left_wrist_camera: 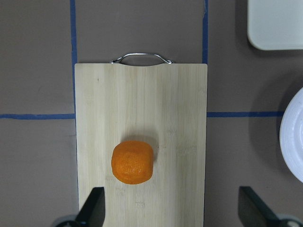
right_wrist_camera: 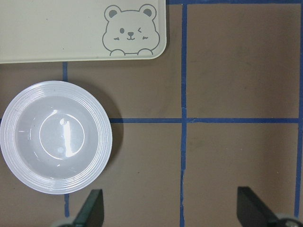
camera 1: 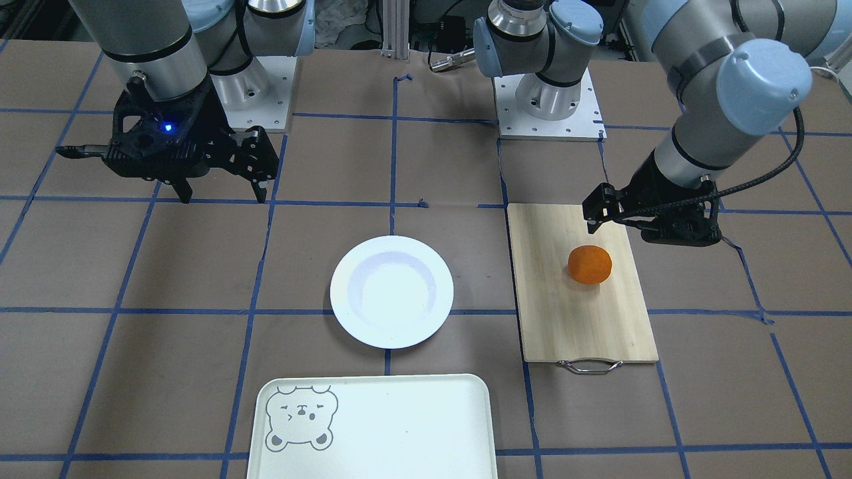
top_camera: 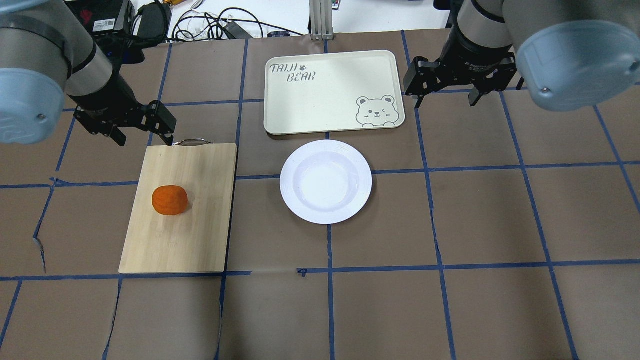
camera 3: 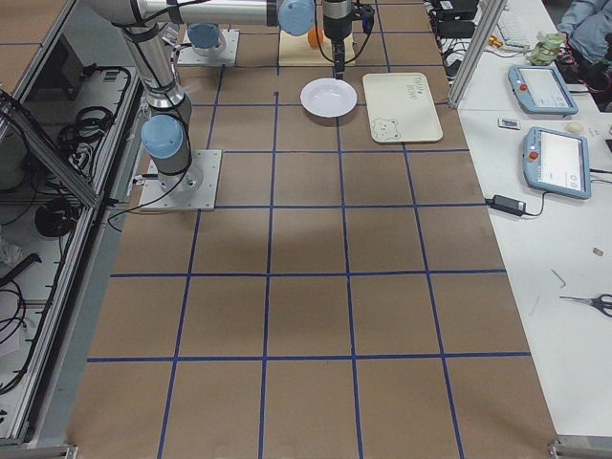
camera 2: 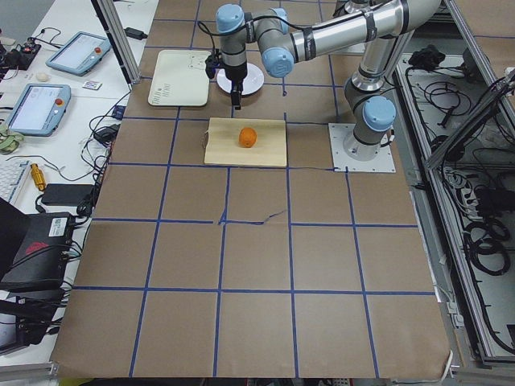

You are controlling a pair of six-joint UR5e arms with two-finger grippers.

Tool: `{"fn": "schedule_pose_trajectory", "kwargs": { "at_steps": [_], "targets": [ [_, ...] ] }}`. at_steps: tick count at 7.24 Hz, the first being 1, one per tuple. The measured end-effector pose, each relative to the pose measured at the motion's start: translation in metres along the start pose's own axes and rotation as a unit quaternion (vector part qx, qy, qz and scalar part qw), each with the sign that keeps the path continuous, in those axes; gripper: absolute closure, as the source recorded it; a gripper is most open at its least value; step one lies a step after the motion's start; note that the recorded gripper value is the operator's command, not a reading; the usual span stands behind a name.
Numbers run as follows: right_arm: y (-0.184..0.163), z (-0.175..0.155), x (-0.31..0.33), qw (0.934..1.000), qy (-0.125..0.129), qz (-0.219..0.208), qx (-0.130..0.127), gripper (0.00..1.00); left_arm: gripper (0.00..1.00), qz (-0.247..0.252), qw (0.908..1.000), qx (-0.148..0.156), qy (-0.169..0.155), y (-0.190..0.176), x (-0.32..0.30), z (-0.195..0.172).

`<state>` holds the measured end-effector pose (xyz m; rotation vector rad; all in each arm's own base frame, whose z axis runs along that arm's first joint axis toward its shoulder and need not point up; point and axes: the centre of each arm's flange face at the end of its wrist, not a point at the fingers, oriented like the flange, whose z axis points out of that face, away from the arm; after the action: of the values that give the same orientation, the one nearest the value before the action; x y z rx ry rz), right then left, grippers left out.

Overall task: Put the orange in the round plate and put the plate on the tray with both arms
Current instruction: 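Move the left gripper down over the orange on the cutting board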

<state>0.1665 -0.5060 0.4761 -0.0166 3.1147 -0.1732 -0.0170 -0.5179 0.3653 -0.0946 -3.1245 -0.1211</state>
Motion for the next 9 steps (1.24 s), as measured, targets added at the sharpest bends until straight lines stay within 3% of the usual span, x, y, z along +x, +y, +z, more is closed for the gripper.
{"fn": "schedule_pose_trajectory", "kwargs": {
  "at_steps": [5, 9],
  "targets": [
    [0.0, 0.0, 0.0, 1.0, 0.0, 0.0, 0.0, 0.0, 0.0, -0.005, 0.998, -0.055, 0.03, -0.025, -0.023, 0.092],
    [0.0, 0.0, 0.0, 1.0, 0.0, 0.0, -0.001, 0.0, 0.0, 0.0, 0.9951, -0.087, 0.048, -0.032, -0.024, 0.129]
  ]
}}
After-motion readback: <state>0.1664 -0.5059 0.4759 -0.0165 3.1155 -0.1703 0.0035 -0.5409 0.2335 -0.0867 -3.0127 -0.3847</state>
